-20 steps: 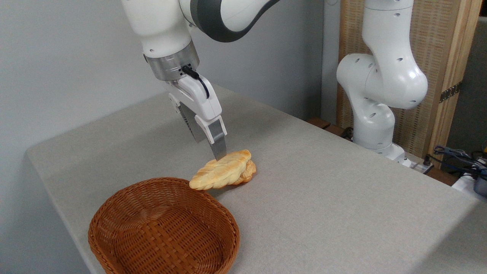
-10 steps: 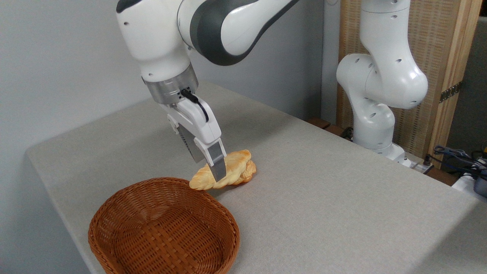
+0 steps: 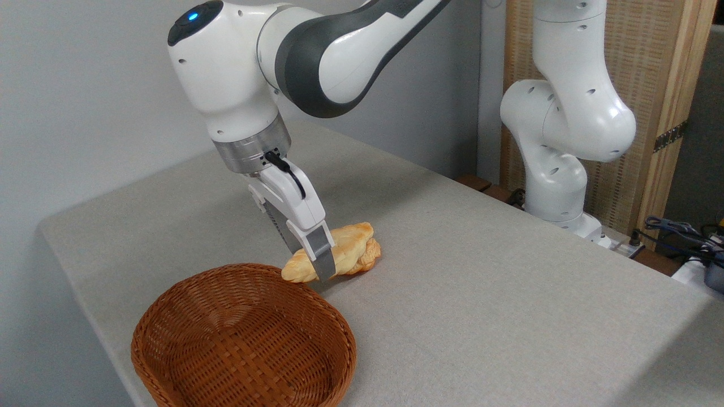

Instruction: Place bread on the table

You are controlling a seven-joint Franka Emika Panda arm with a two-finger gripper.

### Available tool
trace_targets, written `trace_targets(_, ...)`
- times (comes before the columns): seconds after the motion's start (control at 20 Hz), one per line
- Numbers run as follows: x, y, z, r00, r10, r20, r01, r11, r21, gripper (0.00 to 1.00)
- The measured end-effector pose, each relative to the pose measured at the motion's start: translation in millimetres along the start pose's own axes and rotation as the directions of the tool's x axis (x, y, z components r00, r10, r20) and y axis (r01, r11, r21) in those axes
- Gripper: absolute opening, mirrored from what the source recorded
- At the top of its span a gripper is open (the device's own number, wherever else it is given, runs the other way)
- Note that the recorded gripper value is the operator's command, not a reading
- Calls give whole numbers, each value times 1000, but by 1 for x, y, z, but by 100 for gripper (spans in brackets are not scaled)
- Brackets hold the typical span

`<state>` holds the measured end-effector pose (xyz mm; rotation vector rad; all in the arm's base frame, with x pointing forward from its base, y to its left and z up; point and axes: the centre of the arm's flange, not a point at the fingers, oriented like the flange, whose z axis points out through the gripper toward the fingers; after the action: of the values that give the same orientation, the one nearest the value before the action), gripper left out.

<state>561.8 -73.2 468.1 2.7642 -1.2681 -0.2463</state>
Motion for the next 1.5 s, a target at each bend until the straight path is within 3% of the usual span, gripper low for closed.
trace_targets(0.95, 2, 2, 1, 1000, 4, 3, -4, 1000, -1, 25)
trace_targets(1.25, -14, 15, -8, 998, 11, 64, -7, 998, -56, 26)
trace_targets(1.3, -17, 18, -10, 997, 12, 75, -7, 998, -66, 31)
trace_targets(1.4, -24, 25, -14, 995, 28, 100, -19, 996, -91, 70)
trace_targets(1.5, -29, 30, -17, 993, 43, 114, -31, 994, -106, 100)
